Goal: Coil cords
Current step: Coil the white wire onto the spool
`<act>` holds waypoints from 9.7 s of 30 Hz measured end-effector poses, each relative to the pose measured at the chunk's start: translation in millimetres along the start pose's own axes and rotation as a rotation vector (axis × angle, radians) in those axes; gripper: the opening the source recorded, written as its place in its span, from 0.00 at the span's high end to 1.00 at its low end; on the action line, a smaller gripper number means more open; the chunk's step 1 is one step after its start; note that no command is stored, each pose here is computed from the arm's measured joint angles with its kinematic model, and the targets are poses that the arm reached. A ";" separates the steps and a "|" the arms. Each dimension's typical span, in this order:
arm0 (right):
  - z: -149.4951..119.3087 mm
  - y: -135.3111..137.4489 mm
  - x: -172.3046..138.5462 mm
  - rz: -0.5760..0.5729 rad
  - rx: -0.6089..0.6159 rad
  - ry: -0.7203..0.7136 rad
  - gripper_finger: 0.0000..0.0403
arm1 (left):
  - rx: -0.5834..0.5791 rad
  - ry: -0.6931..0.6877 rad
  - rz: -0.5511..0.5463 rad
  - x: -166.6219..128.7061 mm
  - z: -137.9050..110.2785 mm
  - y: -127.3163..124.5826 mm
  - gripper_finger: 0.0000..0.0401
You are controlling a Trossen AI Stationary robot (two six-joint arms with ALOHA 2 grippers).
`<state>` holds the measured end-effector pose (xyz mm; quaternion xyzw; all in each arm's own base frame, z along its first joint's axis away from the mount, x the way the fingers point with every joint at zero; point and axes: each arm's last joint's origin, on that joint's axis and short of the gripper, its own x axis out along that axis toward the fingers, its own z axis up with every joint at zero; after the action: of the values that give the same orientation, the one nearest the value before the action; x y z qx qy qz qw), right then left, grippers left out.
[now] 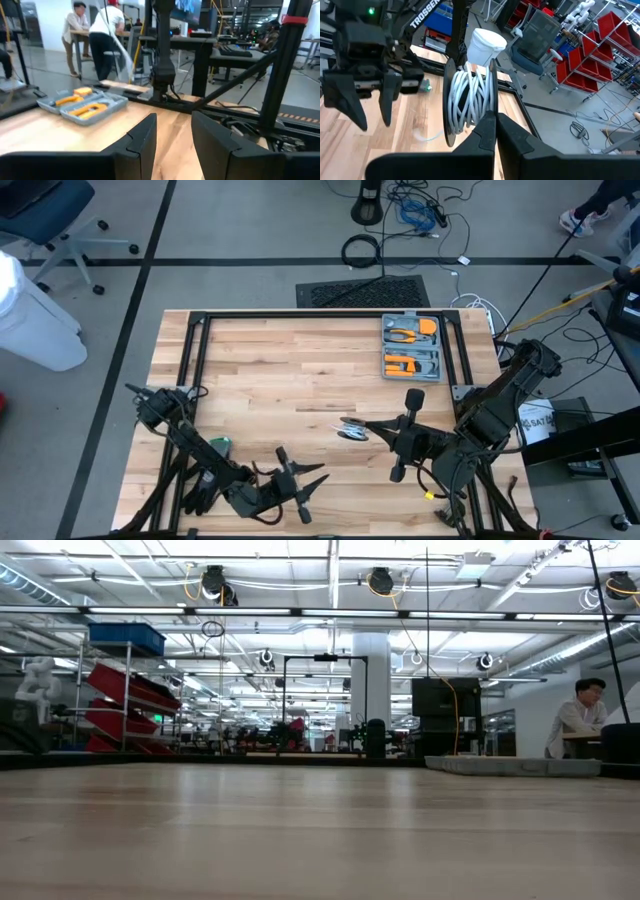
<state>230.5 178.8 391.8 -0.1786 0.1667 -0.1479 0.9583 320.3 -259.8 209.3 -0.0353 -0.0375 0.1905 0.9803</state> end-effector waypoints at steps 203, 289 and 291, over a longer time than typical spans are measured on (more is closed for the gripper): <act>-24.2 11.3 61.7 -0.106 0.066 0.170 1.00 | 0.268 -0.034 0.088 74.8 54.7 7.4 1.00; -1.6 25.5 9.3 0.330 0.118 0.040 1.00 | 0.383 -0.048 -0.018 -2.8 84.1 -28.3 0.83; -2.0 25.5 9.3 0.330 0.115 0.044 1.00 | 0.381 -0.051 -0.015 1.4 84.2 -26.3 0.83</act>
<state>243.8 197.8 377.6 -0.0905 0.2059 -0.0016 0.9744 324.0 -279.0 295.3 0.1562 -0.0258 0.1877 0.9694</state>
